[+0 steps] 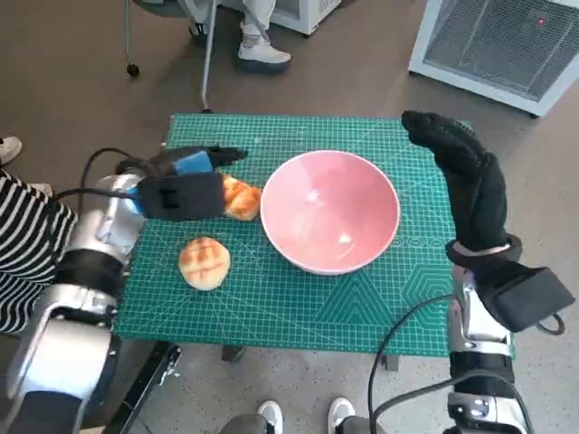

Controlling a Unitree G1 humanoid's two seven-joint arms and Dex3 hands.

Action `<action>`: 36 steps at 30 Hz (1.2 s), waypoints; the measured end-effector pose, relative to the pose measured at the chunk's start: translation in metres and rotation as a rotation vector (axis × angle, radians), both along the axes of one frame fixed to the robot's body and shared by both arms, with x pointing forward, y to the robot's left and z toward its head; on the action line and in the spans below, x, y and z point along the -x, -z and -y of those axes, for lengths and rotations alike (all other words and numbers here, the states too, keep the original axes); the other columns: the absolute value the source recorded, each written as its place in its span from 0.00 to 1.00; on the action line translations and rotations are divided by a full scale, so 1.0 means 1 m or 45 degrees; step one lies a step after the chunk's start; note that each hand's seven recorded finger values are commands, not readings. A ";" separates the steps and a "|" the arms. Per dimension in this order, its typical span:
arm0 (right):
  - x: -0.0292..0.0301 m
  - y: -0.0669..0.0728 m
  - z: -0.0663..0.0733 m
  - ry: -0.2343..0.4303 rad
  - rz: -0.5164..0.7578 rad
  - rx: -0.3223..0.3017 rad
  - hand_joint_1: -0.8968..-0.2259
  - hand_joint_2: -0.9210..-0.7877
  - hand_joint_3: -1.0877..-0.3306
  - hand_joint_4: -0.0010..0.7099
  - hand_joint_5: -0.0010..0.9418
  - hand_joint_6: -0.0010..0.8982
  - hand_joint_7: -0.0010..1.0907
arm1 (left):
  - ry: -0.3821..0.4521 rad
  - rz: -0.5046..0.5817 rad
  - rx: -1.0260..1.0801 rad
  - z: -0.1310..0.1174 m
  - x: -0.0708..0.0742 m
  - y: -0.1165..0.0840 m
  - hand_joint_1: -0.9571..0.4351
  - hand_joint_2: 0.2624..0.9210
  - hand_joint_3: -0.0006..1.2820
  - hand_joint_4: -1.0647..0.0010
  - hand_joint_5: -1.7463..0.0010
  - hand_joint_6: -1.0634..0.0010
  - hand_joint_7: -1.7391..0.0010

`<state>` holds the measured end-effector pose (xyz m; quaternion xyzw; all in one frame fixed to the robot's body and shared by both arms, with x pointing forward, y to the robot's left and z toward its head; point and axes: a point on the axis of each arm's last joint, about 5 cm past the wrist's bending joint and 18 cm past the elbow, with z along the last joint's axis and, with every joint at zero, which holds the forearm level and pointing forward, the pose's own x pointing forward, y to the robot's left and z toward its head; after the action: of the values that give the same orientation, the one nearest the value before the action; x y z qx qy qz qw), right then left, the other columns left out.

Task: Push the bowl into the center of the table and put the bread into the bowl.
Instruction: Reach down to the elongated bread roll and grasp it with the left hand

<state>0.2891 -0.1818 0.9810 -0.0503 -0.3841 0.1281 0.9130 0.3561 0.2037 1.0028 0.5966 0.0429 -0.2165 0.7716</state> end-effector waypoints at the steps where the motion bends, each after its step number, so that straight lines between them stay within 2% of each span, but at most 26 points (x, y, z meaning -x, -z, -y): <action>1: 0.0000 0.000 0.000 0.000 0.000 0.000 0.10 0.00 0.47 0.30 0.01 0.05 0.56 | -0.004 -0.003 -0.020 0.002 0.000 0.002 0.67 0.72 0.01 0.89 1.00 0.74 1.00; 7: 0.0002 0.000 0.000 0.002 -0.001 -0.004 0.10 0.00 0.47 0.30 0.01 0.05 0.56 | -0.027 -0.010 -0.124 0.010 -0.002 0.010 0.64 0.72 0.01 0.87 0.99 0.73 1.00; 19: 0.0031 0.005 0.002 0.008 -0.016 -0.015 0.10 0.00 0.47 0.30 0.01 0.05 0.55 | -0.095 -0.054 -0.169 0.018 -0.002 0.022 0.67 0.77 0.02 0.81 0.99 0.65 0.98; 25: 0.0043 0.007 0.003 0.010 -0.022 -0.015 0.10 0.00 0.47 0.30 0.01 0.05 0.55 | -0.104 -0.028 -0.179 0.020 -0.002 0.025 0.68 0.85 0.03 0.68 0.98 0.50 0.96; 26: 0.0045 0.007 0.003 0.010 -0.023 -0.015 0.10 0.00 0.47 0.30 0.01 0.05 0.55 | -0.107 -0.021 -0.180 0.020 -0.002 0.026 0.68 0.87 0.03 0.60 0.96 0.46 0.96; 27: 0.0047 0.007 0.003 0.011 -0.024 -0.015 0.10 0.00 0.46 0.30 0.01 0.05 0.55 | -0.111 -0.016 -0.182 0.020 -0.001 0.026 0.68 0.88 0.03 0.57 0.96 0.45 0.96; 28: 0.0049 0.007 0.003 0.011 -0.023 -0.015 0.10 0.00 0.46 0.30 0.01 0.05 0.54 | -0.114 -0.010 -0.183 0.020 -0.001 0.027 0.78 0.92 0.06 0.52 0.70 0.40 0.95; 29: 0.0050 0.007 0.003 0.012 -0.023 -0.015 0.10 0.00 0.46 0.30 0.01 0.05 0.54 | -0.115 -0.004 -0.183 0.020 -0.001 0.027 0.84 0.94 0.08 0.49 0.53 0.37 0.94; 30: 0.0051 0.007 0.003 0.012 -0.022 -0.015 0.10 0.00 0.46 0.30 0.01 0.05 0.54 | -0.116 0.001 -0.183 0.020 -0.001 0.027 0.86 0.92 0.13 0.50 0.46 0.35 0.94; 31: 0.0052 0.007 0.003 0.012 -0.020 -0.016 0.10 0.00 0.46 0.30 0.01 0.05 0.54 | -0.118 0.008 -0.182 0.020 -0.001 0.027 0.90 0.84 0.25 0.50 0.34 0.32 0.93; 32: 0.0054 0.007 0.003 0.012 -0.019 -0.016 0.10 0.00 0.46 0.30 0.01 0.05 0.54 | -0.118 0.014 -0.182 0.020 -0.001 0.027 0.85 0.87 0.22 0.49 0.32 0.36 0.81; 33: 0.0055 0.007 0.003 0.012 -0.018 -0.016 0.10 0.00 0.46 0.30 0.01 0.05 0.54 | -0.118 0.018 -0.183 0.020 -0.001 0.027 0.79 0.92 0.19 0.47 0.28 0.42 0.64; 34: 0.0056 0.007 0.003 0.012 -0.017 -0.016 0.11 0.00 0.46 0.30 0.01 0.05 0.54 | -0.118 0.022 -0.184 0.020 -0.001 0.027 0.76 0.95 0.18 0.50 0.28 0.45 0.48; 36: 0.0058 0.007 0.003 0.013 -0.016 -0.017 0.11 0.00 0.46 0.30 0.01 0.05 0.54 | -0.116 0.029 -0.187 0.019 -0.001 0.027 0.72 0.97 0.17 0.53 0.28 0.47 0.35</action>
<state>0.2834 -0.1853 0.9744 -0.0454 -0.3788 0.1213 0.9164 0.3574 0.1842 0.9758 0.6516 0.0770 -0.1707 0.7351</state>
